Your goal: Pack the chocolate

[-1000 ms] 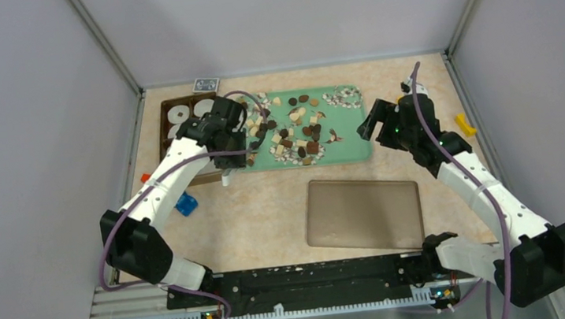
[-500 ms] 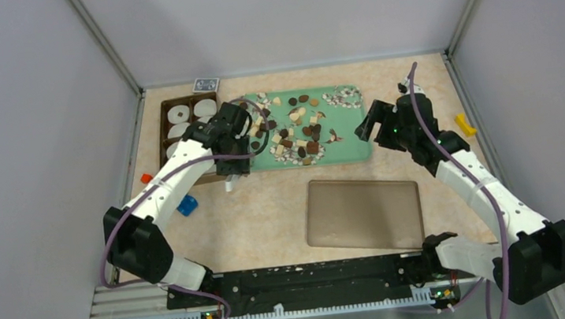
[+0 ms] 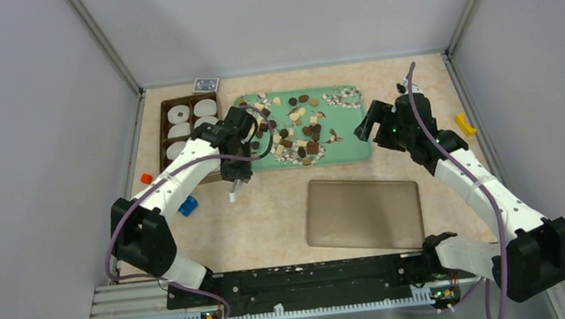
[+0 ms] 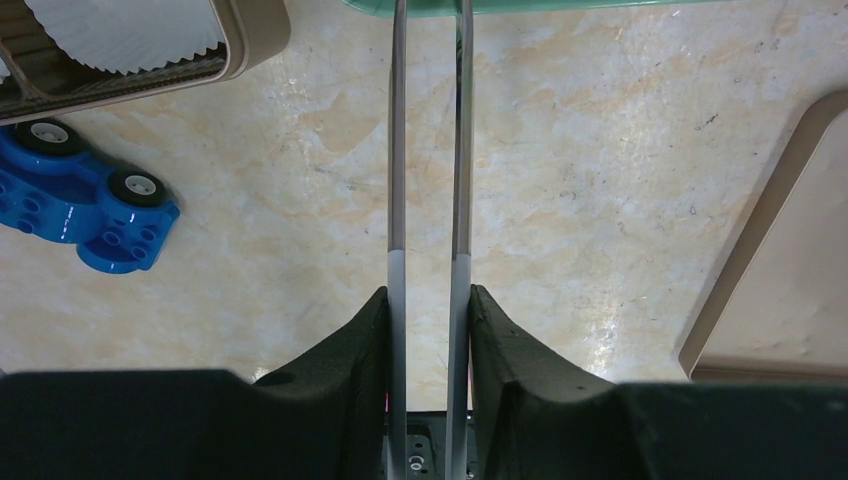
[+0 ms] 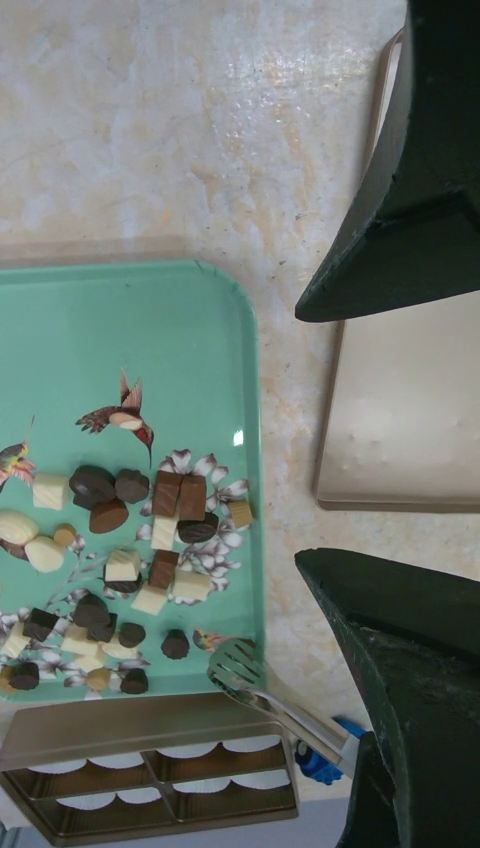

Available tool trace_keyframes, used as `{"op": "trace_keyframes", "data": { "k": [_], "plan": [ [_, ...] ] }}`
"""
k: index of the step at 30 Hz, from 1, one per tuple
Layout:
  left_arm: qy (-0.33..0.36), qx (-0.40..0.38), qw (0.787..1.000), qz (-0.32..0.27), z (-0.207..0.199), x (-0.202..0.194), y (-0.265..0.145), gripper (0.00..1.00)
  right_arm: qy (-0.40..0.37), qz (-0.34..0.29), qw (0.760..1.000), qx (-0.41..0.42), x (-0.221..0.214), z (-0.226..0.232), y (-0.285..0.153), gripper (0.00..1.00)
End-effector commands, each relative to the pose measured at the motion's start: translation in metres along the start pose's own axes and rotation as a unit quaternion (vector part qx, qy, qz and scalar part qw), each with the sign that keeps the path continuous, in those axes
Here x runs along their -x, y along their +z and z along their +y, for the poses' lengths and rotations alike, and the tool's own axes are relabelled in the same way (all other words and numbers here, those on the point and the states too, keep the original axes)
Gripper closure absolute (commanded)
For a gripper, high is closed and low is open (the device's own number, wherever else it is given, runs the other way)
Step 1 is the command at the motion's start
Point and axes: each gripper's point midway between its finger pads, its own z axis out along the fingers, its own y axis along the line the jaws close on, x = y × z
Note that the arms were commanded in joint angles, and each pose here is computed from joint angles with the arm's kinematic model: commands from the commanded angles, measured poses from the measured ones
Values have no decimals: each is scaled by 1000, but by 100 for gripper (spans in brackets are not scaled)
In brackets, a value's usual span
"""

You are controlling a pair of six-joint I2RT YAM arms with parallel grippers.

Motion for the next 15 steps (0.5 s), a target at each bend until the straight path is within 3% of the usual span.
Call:
{"op": "trace_keyframes", "data": {
  "k": [1, 15],
  "plan": [
    [-8, -7, 1000, -19, -4, 7, -5, 69, 6, -21, 1000, 13, 11, 6, -1, 19],
    [-12, 0, 999, -51, -2, 24, -17, 73, 9, -21, 1000, 12, 10, 4, -2, 19]
  ]
}}
